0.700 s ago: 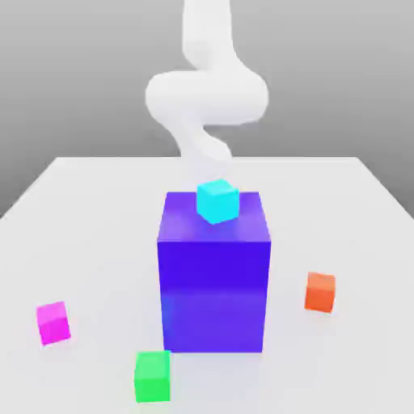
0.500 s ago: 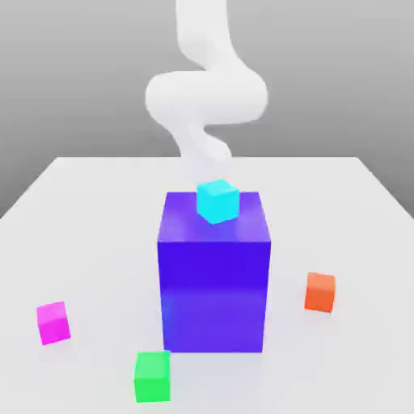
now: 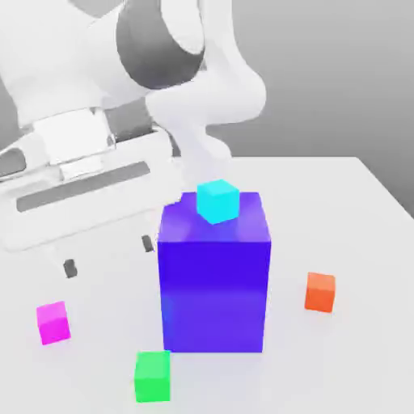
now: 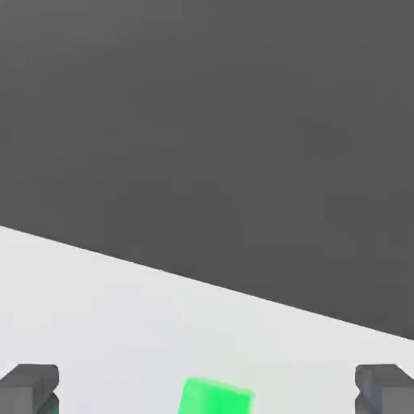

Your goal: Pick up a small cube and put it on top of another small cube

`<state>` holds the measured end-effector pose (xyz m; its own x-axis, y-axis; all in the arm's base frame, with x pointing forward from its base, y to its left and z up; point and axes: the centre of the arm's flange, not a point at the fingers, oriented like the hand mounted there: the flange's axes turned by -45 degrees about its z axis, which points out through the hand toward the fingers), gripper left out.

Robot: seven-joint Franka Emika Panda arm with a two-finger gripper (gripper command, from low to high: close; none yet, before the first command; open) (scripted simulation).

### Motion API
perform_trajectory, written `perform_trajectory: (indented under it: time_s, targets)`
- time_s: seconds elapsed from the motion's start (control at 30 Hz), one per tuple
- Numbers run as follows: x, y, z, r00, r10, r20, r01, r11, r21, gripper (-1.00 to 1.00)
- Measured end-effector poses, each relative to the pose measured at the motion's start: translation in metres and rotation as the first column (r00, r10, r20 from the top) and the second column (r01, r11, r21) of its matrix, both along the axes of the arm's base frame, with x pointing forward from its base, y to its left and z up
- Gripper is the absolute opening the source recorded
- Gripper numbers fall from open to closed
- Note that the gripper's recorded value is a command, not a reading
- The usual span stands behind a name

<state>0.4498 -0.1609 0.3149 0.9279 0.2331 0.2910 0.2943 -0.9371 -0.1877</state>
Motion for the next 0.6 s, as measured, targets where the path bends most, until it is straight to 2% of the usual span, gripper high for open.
perform_trajectory:
  time_s: [0.23,0.47,0.6]
  targets:
    - [-0.045,-0.047,-0.082,0.993,0.051,-0.106,-0.060,0.994,-0.091,0.00]
    - [-0.108,-0.100,-0.120,0.973,0.088,-0.213,-0.138,0.961,-0.237,0.00]
    - [-0.114,-0.109,-0.143,0.970,0.093,-0.226,-0.154,0.951,-0.267,0.00]
